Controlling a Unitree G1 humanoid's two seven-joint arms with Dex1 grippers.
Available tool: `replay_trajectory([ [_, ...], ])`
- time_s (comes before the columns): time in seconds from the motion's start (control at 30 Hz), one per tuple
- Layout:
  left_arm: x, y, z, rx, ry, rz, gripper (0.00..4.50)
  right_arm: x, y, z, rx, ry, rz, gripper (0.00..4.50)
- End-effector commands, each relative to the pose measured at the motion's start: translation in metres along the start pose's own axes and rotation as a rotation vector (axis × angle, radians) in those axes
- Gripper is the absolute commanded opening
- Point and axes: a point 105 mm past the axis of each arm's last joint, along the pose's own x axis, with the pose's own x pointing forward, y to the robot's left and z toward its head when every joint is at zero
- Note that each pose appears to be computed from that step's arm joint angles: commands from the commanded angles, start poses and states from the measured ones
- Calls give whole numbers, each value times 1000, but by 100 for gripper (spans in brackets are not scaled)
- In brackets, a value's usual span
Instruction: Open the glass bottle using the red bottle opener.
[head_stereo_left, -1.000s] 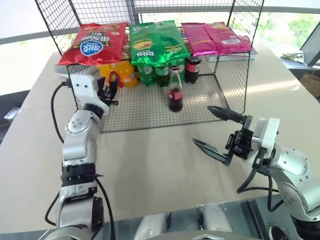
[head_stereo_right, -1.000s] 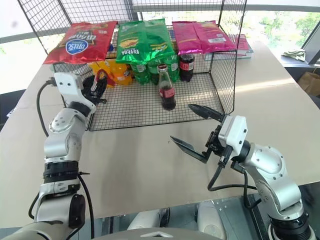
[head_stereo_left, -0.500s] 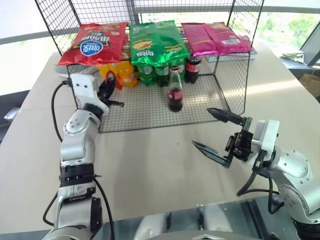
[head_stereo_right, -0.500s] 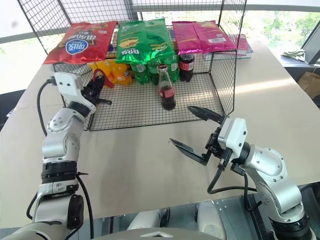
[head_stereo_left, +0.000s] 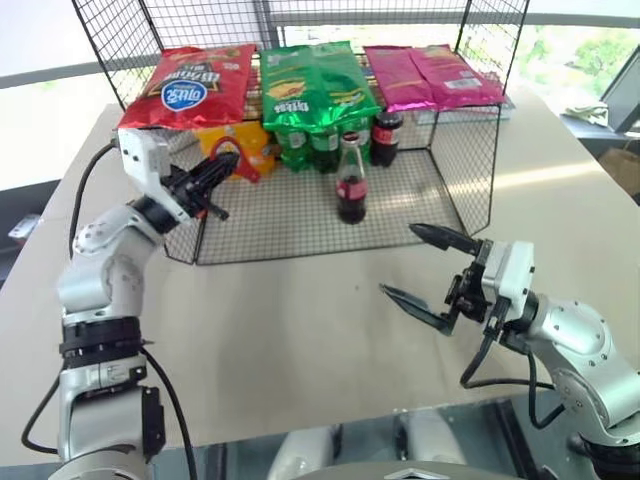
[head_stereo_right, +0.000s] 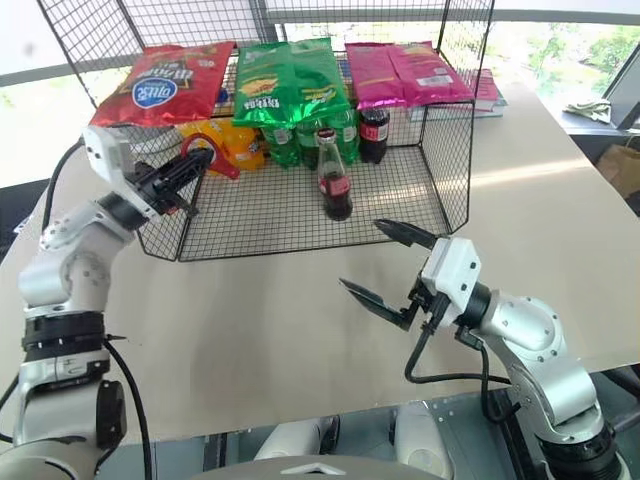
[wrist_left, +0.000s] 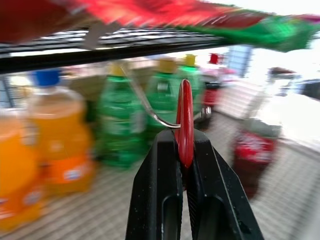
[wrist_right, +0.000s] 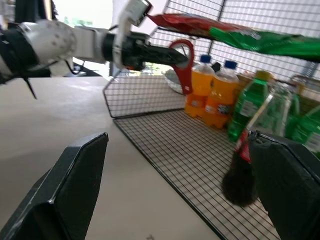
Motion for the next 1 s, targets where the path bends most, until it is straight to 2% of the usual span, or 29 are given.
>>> replay_trajectory([
  [0.03,-10,0,10,-86,-16,-45,4,2,-3,3,-11,31,-32,450],
  [0.13,-12,-2,9,-135,-7,-64,4,3,-6,-4,-57,143,-70,450],
  [0.2,-12,-5,12,-204,-19,-88,4,6,-3,-4,3,159,-33,450],
  [0.37,-17,-47,16,-516,-18,-281,4,35,-6,8,299,92,74,450],
  [0.43,-19,-64,15,-588,-13,-343,4,48,-2,13,434,76,155,450],
  [0.6,-21,-102,7,-604,48,-454,4,71,-5,24,610,41,236,450],
  [0.73,-19,-123,13,-617,41,-526,4,76,0,27,696,50,313,450],
  [0.87,-16,-135,13,-604,45,-552,0,77,15,26,718,81,394,345],
  [0.9,-15,-137,13,-600,44,-555,0,77,19,26,722,84,410,299],
  [1.0,-14,-141,15,-599,38,-564,0,79,21,28,772,64,425,299],
])
